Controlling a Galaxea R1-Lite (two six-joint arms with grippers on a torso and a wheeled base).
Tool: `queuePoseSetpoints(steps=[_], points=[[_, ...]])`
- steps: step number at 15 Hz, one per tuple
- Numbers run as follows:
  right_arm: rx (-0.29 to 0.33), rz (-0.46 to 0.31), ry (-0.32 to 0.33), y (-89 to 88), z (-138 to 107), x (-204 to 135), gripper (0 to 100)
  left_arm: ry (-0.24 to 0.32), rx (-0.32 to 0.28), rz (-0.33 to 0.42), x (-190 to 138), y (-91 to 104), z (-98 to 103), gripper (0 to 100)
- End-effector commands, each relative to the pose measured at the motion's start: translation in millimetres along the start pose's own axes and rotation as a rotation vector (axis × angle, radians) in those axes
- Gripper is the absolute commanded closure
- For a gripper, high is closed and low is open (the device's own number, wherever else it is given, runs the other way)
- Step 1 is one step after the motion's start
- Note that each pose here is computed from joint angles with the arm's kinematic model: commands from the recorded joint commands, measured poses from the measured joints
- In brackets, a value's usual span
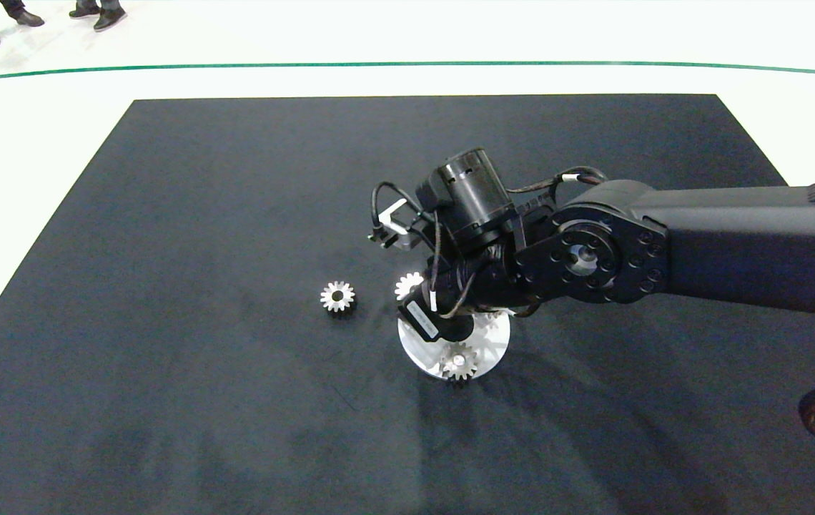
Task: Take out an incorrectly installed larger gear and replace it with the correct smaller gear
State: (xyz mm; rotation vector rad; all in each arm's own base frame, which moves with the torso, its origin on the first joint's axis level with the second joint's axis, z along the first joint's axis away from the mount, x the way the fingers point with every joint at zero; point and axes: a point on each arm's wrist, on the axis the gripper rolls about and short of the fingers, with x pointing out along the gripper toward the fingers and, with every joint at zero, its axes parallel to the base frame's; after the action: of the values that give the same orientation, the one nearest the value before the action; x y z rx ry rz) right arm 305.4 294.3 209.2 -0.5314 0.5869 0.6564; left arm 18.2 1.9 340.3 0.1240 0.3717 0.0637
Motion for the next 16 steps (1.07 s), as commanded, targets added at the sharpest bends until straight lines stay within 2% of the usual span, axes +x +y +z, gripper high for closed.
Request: queuePoseSetpoints(steps=[1,4,9,16], points=[[-0.005,0.003,0.019,1.9,-3,5,48,0.003,0.003,0.001,-1,-0.1,-2,0],[-0.013,0.004,0.048,4.5,-11,8,51,0.003,0.005,0.003,-1,-0.1,-2,0],[-0.005,-0.010,0.001,5.6,-12,5,60,0.001,0.006,0.001,-2,-0.1,-2,0],[-0.002,-0.012,-0.038,2.3,-9,-20,75,0.001,0.006,0.001,-2,-0.1,-2,0]])
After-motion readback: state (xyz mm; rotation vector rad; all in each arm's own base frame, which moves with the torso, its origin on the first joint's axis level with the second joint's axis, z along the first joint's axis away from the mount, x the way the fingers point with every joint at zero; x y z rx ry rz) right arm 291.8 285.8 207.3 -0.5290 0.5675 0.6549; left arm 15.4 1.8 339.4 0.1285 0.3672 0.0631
